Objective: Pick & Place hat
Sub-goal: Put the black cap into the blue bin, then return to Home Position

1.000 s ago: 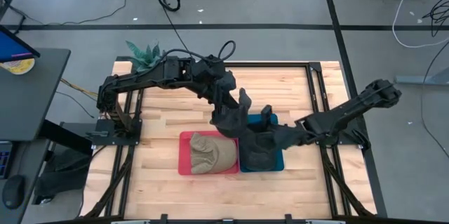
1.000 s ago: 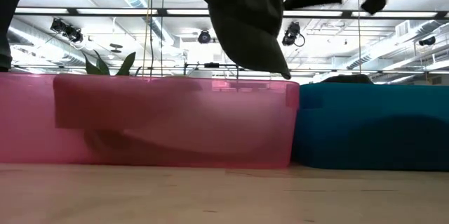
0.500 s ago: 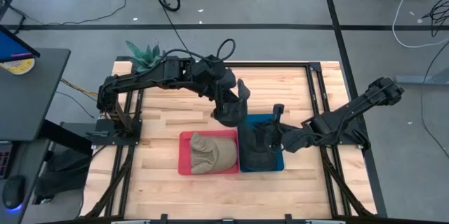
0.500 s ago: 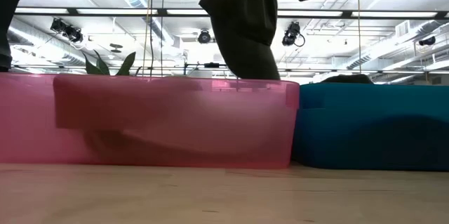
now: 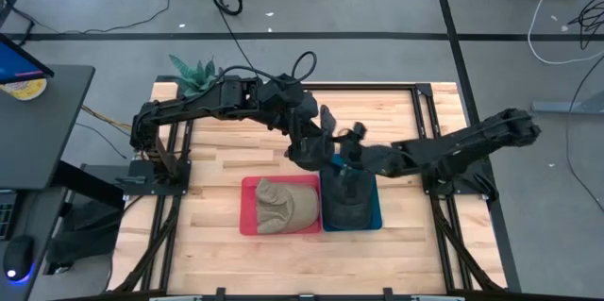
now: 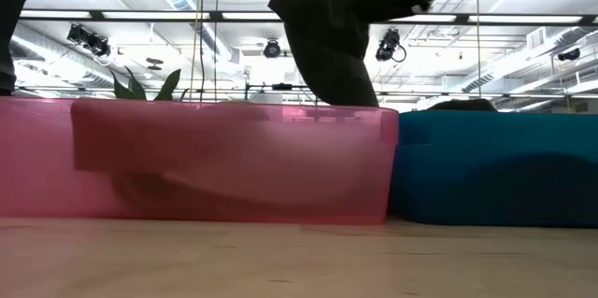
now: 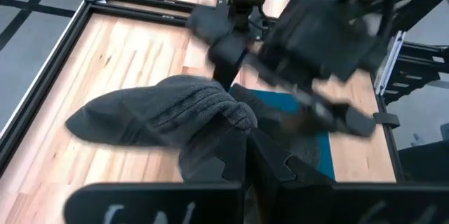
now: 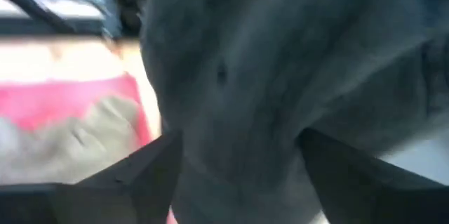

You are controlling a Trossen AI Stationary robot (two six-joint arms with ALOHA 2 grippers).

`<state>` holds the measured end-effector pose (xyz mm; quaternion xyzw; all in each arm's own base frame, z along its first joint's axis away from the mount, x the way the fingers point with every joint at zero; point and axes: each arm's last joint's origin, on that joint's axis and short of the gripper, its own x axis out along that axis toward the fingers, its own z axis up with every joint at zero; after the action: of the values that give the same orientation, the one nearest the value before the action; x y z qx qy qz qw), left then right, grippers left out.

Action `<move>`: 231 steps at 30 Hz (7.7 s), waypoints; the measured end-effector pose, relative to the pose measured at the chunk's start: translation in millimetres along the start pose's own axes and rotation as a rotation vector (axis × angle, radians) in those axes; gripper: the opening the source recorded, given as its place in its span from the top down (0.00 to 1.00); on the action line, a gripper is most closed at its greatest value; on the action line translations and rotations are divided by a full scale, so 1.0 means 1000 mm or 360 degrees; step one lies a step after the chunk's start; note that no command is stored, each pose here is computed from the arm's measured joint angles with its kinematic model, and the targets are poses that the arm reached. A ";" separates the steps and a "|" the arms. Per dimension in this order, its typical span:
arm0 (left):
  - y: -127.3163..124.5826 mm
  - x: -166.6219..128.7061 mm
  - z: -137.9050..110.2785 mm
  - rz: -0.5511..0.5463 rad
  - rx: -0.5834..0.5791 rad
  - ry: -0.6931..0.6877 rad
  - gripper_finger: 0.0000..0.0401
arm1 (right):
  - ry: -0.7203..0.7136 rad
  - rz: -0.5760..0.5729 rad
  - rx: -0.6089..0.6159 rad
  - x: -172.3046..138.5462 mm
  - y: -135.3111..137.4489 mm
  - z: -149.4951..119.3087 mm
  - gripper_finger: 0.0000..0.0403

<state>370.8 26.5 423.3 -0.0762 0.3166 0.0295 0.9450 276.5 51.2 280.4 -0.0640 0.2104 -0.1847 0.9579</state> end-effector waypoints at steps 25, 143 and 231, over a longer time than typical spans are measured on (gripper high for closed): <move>0.000 0.001 -0.002 0.0000 0.0043 0.0037 0.92 | 0.0058 0.0204 -0.0232 -0.025 -0.014 0.002 1.00; 0.000 -0.036 -0.258 -0.0171 0.0507 -0.0441 0.86 | 0.1412 -0.0657 0.1274 0.022 0.074 -0.073 0.80; 0.023 -0.019 -0.302 0.0070 0.0346 -0.0705 0.86 | -0.1038 0.0756 0.0368 -0.098 -0.061 -0.121 0.52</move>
<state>173.4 -0.4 194.1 0.0410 0.1047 0.0319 0.9931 122.4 26.9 221.0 0.0391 -0.1172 0.0488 0.9911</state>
